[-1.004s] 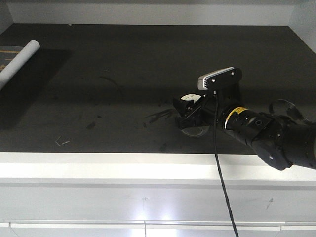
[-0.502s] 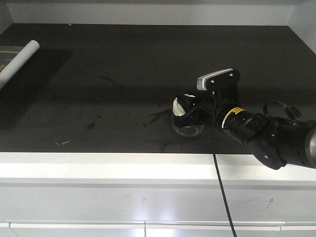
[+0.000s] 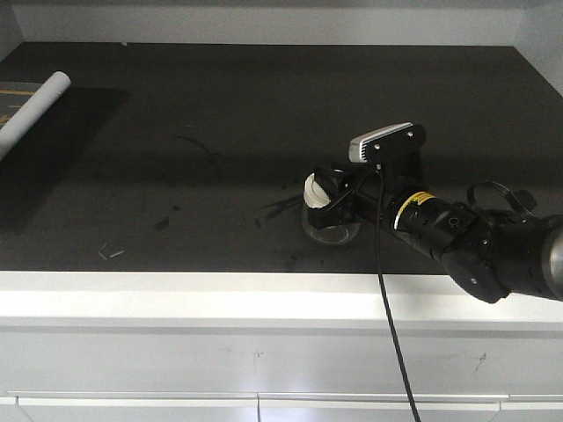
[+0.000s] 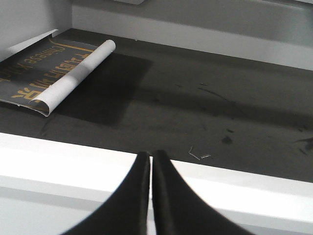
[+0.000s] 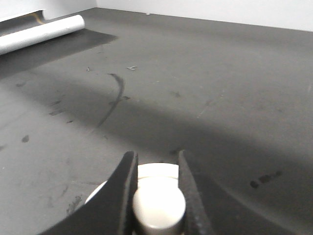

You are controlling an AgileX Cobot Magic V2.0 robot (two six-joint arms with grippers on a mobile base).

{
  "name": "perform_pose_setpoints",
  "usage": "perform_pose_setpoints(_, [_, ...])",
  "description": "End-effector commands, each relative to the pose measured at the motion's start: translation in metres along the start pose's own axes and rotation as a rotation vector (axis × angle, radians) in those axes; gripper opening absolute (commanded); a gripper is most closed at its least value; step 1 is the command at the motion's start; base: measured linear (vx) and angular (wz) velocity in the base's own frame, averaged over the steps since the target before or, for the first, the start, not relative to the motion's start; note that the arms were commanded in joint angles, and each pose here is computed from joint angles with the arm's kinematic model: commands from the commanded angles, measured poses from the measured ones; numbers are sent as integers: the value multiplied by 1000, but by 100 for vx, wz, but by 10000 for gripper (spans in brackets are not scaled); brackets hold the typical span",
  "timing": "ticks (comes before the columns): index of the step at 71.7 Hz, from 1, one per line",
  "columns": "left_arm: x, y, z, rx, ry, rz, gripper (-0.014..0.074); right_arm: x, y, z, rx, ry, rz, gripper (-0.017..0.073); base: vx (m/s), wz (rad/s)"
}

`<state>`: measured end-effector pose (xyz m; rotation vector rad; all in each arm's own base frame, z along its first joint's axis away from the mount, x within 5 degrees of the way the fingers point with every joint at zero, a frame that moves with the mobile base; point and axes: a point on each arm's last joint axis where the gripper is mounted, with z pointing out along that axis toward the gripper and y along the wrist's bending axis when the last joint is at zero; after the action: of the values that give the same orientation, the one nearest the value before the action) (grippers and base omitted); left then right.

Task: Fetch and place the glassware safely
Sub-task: 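Close the right gripper around the white lid of the jar, then lift the jar with the right gripper and pull it out of the hood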

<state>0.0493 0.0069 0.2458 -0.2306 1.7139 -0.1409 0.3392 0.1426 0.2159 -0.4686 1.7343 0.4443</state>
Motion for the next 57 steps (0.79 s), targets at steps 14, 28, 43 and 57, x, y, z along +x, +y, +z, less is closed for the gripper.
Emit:
perform_pose_setpoints(14, [-13,-5,-2,37,-74,-8,-7,-45,1,-19,-3,-179,-69,-1,0,0])
perform_pose_setpoints(28, [-13,-5,-2,37,-73,-7,-7,-71,-14,-41,42,-260,-12,-1,0,0])
perform_pose_setpoints(43, [-13,-5,-2,35,-71,-7,-7,-90,-18,-63,19,-284,-38,-1,0,0])
perform_pose_setpoints(57, [-13,-4,-2,34,-68,-7,-7,-90,1,-71,-153,-199,-76,-1,0,0])
